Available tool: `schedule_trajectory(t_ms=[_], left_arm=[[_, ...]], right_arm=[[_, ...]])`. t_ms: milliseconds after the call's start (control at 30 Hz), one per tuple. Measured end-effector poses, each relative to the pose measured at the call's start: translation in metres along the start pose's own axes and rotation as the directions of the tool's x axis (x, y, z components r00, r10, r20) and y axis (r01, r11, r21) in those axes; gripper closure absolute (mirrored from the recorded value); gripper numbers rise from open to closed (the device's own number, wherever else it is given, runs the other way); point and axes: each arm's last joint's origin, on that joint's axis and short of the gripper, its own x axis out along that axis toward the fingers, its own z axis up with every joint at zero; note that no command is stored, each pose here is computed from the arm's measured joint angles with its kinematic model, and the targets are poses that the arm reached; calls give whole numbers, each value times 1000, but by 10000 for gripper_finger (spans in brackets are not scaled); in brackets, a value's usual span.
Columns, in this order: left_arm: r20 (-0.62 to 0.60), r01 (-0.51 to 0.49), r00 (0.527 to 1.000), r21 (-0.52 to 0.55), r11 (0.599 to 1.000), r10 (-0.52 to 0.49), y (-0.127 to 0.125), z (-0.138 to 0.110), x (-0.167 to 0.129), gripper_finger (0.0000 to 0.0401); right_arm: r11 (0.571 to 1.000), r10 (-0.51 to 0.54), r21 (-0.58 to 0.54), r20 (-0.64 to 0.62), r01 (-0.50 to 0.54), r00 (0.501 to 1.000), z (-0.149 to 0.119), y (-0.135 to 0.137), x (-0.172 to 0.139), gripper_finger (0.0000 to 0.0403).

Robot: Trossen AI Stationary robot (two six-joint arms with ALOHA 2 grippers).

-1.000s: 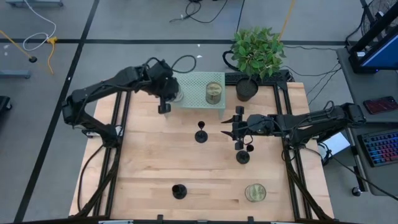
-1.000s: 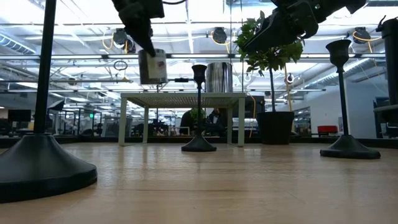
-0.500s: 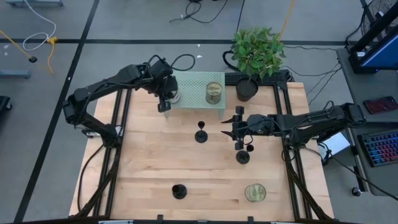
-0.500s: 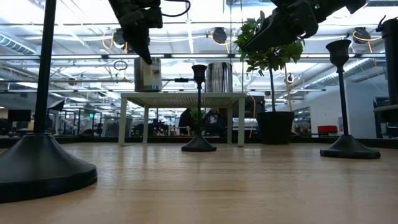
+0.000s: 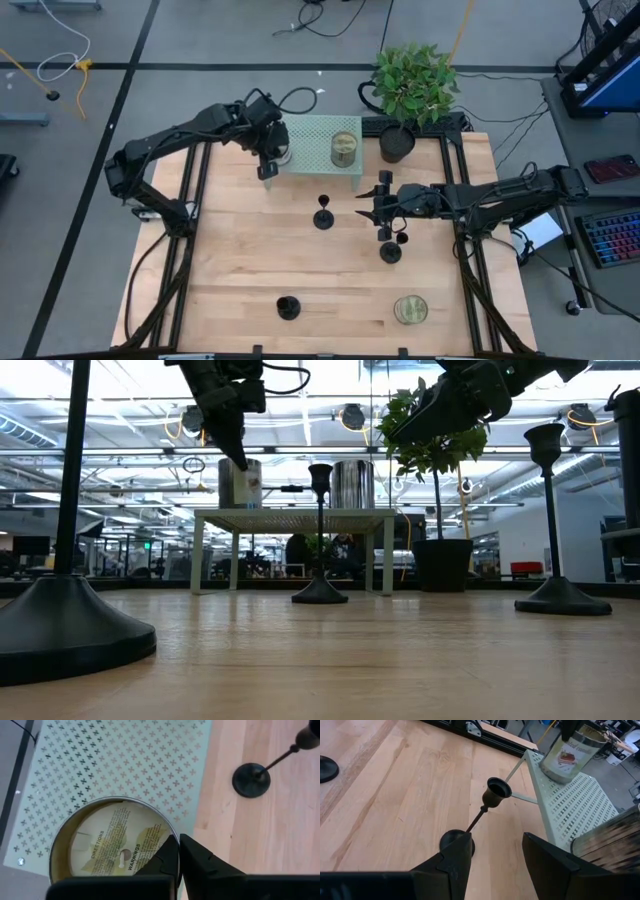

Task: Pick & Place candle stick holders
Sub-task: Put the left jar candle on the shelf, then put the jar candle on the shelf

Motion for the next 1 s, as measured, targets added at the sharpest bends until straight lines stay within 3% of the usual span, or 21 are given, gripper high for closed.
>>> schedule_trajectory(t_ms=[133, 533, 767, 1000], left_arm=[[4, -9, 1000, -23, 1000, 9, 0, 1, 0, 384], [71, -48, 996, 12, 999, 47, 0, 8, -1, 293], [103, -140, 986, 78, 987, 131, -6, 11, -11, 293], [241, -166, 961, 128, 978, 132, -26, 19, -33, 295]], right_arm=[[1000, 0, 0, 0, 0, 1000, 0, 0, 0, 234], [1000, 2, -8, 12, -2, 1000, 2, 1, -2, 234], [998, 64, -28, 63, -62, 996, 9, 11, -28, 234], [980, 201, -2, -2, -201, 980, 4, 36, -49, 234]])
